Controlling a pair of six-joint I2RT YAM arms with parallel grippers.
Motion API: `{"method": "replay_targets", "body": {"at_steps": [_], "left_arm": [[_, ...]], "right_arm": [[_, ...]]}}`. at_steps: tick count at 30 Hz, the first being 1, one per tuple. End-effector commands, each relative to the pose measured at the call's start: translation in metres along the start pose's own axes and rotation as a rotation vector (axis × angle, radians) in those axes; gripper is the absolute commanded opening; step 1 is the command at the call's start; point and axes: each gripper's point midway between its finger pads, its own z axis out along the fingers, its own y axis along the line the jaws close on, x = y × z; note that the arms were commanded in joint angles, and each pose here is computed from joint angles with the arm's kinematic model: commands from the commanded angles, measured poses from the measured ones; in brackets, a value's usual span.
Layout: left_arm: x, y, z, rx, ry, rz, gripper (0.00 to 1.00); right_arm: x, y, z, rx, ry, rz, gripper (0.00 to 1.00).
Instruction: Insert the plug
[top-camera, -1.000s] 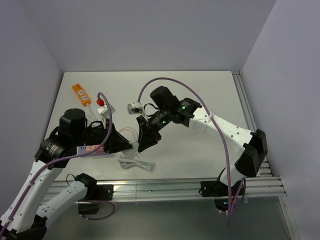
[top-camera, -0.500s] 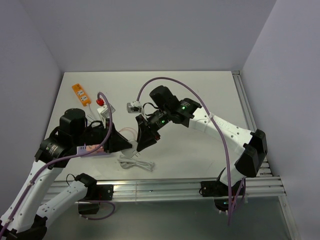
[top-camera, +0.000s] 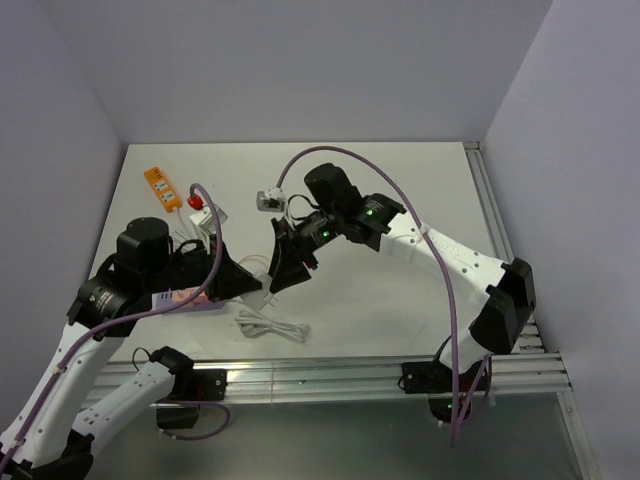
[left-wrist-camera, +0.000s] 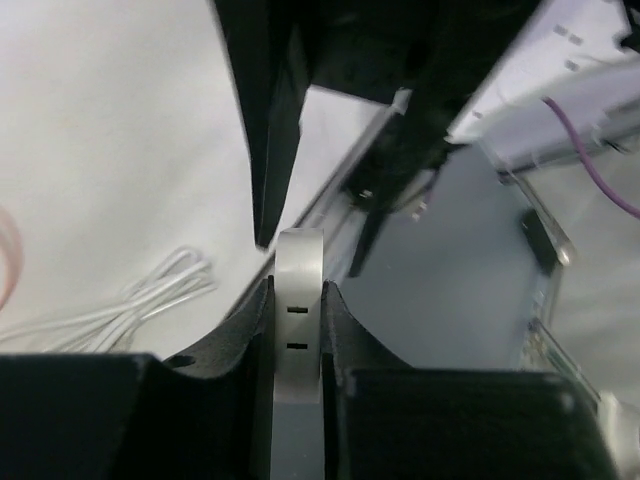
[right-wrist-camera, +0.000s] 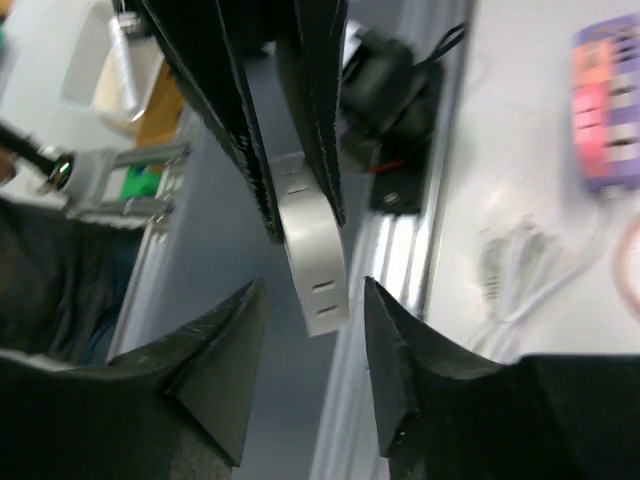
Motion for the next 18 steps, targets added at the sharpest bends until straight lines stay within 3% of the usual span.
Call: {"method": "replay_targets", "body": {"at_steps": [1,2,7,9,11,17,18], "left_arm": [[-0.015,0.026,-0.005,-0.195,-0.068,-0.047,0.00],[-0.024,0.044,-0.011,-0.307,-0.119,-0.051,0.00],[-0.051,0.096,-0.057,-0.719,-0.306,-0.099,0.00],[-0.056,0.119,-0.081,-0.898,-0.372,-0.125,0.00],[-0.060,0.127,-0.089,-0.965,-0.404,-0.122,0.00],[-0.068,0.178,-0.117,-1.317,-0.439,-0.123,0.00],[-0.072,0.183,-0.117,-1.340,-0.441,-0.124,0.00]], "right_arm": [[-0.038,-0.019,-0.017,0.098,-0.136,-0.027,0.52],[-0.042,-0.026,-0.022,0.126,-0.161,-0.010,0.60],[-0.068,-0.086,-0.069,0.348,-0.359,0.102,0.70],[-0.075,-0.115,-0.079,0.468,-0.371,0.154,0.70],[-0.082,-0.150,-0.080,0.586,-0.367,0.212,0.67],[-0.112,-0.216,-0.066,0.633,-0.408,0.335,0.53],[-0.100,-0.241,-0.054,0.636,-0.376,0.372,0.53]]}}
